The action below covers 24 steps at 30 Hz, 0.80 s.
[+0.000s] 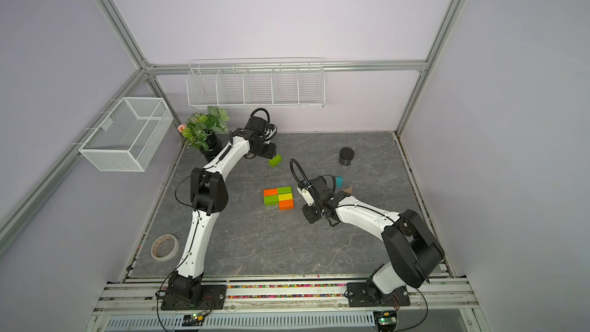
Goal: Assemble a piece of candy with building blocks
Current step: Pick up the building block from the center of the board.
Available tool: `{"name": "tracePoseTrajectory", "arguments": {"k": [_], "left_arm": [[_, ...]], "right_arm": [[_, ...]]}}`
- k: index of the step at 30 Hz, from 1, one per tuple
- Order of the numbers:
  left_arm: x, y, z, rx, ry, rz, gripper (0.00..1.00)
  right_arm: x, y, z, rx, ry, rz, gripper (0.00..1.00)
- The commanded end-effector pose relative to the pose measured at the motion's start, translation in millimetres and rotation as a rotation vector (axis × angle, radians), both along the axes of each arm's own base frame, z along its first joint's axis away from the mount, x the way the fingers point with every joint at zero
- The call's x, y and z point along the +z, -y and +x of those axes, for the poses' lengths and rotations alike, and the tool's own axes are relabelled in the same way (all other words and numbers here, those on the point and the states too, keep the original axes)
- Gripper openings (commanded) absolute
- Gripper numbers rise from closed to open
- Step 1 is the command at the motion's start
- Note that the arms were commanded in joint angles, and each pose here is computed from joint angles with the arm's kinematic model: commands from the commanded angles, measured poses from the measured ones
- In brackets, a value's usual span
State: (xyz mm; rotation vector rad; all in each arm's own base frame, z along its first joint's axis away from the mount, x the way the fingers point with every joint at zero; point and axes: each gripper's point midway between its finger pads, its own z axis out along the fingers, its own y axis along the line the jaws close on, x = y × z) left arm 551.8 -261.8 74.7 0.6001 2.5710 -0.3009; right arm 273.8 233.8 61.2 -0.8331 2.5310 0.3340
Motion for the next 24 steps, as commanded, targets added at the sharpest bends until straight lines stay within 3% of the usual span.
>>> {"name": "tracePoseTrajectory", "arguments": {"k": [1, 24], "left_arm": [[-15, 3, -8, -0.049, -0.040, 0.024, 0.51], [-30, 21, -15, -0.073, -0.056, 0.019, 0.47]], "right_arm": [[-6, -3, -5, 0.001, -0.035, 0.005, 0.36], [-17, -5, -10, 0.013, -0.075, -0.004, 0.35]]}}
